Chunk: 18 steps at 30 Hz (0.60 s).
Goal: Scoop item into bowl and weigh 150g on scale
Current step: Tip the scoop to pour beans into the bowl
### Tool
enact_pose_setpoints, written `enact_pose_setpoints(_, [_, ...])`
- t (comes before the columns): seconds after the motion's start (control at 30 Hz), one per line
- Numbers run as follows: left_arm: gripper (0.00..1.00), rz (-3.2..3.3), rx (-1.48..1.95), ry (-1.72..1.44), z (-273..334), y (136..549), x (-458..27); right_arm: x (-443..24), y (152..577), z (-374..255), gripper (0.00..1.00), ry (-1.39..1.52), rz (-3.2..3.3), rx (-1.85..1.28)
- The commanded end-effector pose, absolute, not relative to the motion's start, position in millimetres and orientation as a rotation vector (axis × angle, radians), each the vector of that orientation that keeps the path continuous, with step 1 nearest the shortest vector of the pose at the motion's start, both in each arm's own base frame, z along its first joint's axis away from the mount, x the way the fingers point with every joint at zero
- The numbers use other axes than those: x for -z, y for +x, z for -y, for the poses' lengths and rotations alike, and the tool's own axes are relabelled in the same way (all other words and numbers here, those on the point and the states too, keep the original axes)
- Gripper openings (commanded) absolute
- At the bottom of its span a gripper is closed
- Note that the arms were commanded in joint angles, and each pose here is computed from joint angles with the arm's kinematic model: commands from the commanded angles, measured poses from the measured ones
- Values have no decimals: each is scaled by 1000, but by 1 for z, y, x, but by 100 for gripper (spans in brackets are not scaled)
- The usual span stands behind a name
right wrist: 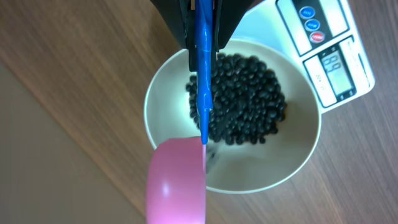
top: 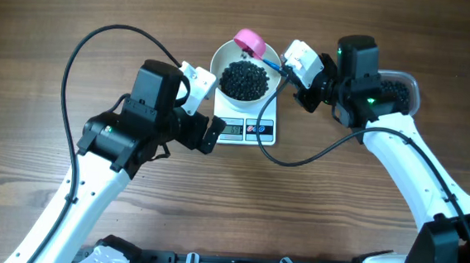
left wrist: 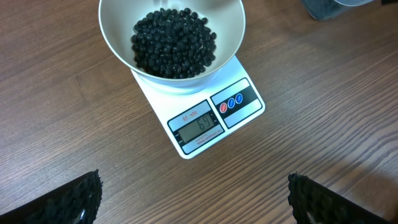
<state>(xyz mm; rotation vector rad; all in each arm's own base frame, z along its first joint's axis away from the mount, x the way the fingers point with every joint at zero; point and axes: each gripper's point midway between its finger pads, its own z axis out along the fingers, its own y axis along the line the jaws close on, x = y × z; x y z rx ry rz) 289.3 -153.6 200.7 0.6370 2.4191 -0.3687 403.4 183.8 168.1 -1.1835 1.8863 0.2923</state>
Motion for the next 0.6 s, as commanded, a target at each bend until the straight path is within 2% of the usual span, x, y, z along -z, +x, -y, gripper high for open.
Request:
enact_pose_setpoints(0.0, [100,-2399,394,640,159,291,-209,-171,400,-194,4,-1223,-1851,-288])
enact_pose_setpoints(0.23, [100,-2399,394,640,159,291,-209,-167,408,-184,4,-1201,-1887,-182])
enact_pose_setpoints(0.57, [100,-2399,394,640,159,291,-209,-169,403,-191,4,-1213,-1869,-243])
